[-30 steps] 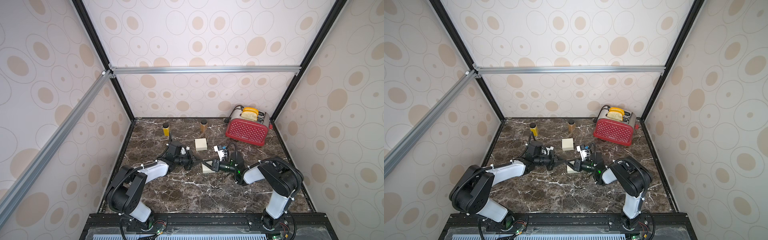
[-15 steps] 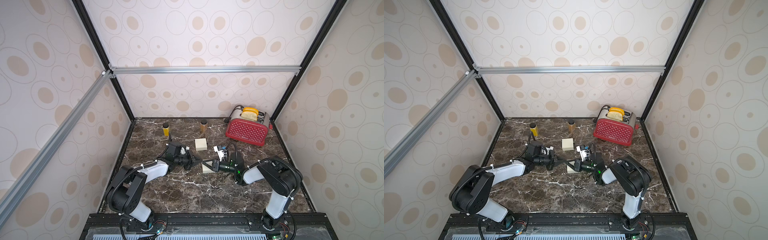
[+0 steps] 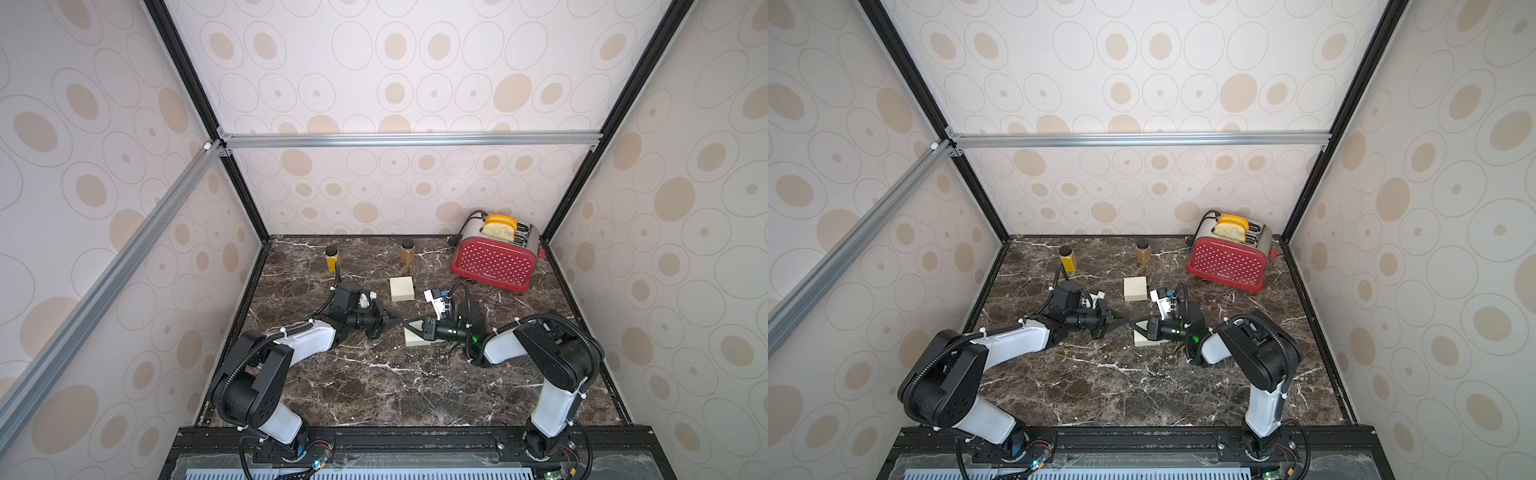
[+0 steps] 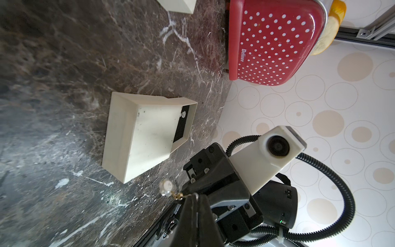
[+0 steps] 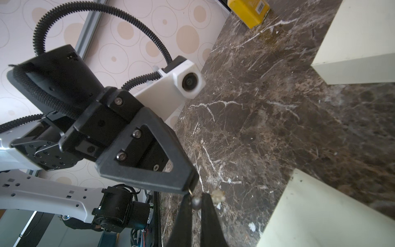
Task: Place the earrings into the drawer-style jewelry box
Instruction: Pick up the earring from the center of the board, then insert the earring into the inner lining.
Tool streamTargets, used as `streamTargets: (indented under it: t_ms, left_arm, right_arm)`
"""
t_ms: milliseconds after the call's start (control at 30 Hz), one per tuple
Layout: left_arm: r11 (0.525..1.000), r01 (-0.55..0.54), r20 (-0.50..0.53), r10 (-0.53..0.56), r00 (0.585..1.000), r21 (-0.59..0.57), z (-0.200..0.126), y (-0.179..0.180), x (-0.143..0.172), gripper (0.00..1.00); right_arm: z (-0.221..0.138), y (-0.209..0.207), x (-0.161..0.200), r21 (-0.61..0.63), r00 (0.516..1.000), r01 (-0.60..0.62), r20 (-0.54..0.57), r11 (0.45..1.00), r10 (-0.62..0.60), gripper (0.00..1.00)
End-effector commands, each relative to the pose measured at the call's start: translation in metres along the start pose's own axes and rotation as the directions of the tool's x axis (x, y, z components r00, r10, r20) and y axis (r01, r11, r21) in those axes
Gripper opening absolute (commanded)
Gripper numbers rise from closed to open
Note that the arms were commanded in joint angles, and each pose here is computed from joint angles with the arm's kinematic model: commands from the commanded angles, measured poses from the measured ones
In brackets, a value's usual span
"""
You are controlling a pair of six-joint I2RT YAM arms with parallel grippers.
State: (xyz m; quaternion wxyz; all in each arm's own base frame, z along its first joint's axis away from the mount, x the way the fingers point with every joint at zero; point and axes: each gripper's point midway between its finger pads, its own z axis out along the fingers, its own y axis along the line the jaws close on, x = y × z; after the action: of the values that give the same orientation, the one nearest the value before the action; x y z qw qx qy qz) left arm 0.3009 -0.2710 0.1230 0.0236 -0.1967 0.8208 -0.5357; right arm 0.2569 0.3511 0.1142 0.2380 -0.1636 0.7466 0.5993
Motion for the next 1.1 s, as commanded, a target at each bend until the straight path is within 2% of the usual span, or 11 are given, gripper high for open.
streamTargets:
  t_ms: [0, 67, 200, 300, 433, 567, 700, 767, 833, 1067]
  left_arm:
    - [0.996, -0.083, -0.019, 0.082, 0.996, -0.022, -0.004, -0.012, 0.004, 0.35]
    - [0.987, -0.141, -0.018, 0.14, 0.99, -0.079, -0.009, -0.012, 0.004, 0.56]
    - [0.952, -0.245, -0.013, 0.247, 0.969, -0.184, -0.022, -0.012, 0.002, 0.79]
    - [0.929, -0.284, -0.019, 0.288, 0.958, -0.238, -0.023, -0.008, -0.003, 0.87]
    - [0.907, -0.308, -0.041, 0.309, 0.95, -0.287, -0.014, 0.001, -0.013, 0.97]
    - [0.879, -0.335, -0.079, 0.328, 0.941, -0.339, -0.005, 0.008, -0.025, 0.99]
    - [0.86, -0.35, -0.116, 0.331, 0.936, -0.372, 0.005, 0.015, -0.034, 0.99]
    - [0.854, -0.354, -0.131, 0.329, 0.935, -0.38, 0.01, 0.017, -0.038, 0.99]
    - [0.85, -0.359, -0.142, 0.33, 0.933, -0.385, 0.014, 0.019, -0.041, 0.99]
    - [0.841, -0.354, -0.161, 0.315, 0.935, -0.409, 0.021, 0.026, -0.052, 0.99]
  right_arm:
    - [-0.006, 0.002, 0.002, 0.054, 0.999, -0.012, -0.038, 0.998, 0.014, 0.0]
    - [-0.016, -0.002, 0.009, 0.118, 0.996, -0.018, -0.082, 0.993, 0.028, 0.0]
    - [-0.047, -0.007, 0.026, 0.298, 0.981, 0.023, -0.193, 0.954, 0.036, 0.0]
    - [-0.077, -0.008, 0.033, 0.435, 0.962, 0.088, -0.271, 0.896, 0.038, 0.0]
    - [-0.122, -0.013, 0.04, 0.611, 0.92, 0.18, -0.382, 0.771, 0.088, 0.0]
    - [-0.155, -0.015, 0.035, 0.709, 0.864, 0.29, -0.483, 0.642, 0.143, 0.0]
    - [-0.168, -0.022, 0.032, 0.724, 0.773, 0.389, -0.593, 0.569, 0.225, 0.0]
    - [-0.165, -0.026, 0.03, 0.707, 0.725, 0.427, -0.64, 0.563, 0.254, 0.0]
    - [-0.156, -0.03, 0.026, 0.685, 0.697, 0.445, -0.669, 0.577, 0.257, 0.0]
    - [-0.128, -0.043, 0.011, 0.627, 0.629, 0.497, -0.736, 0.6, 0.249, 0.0]
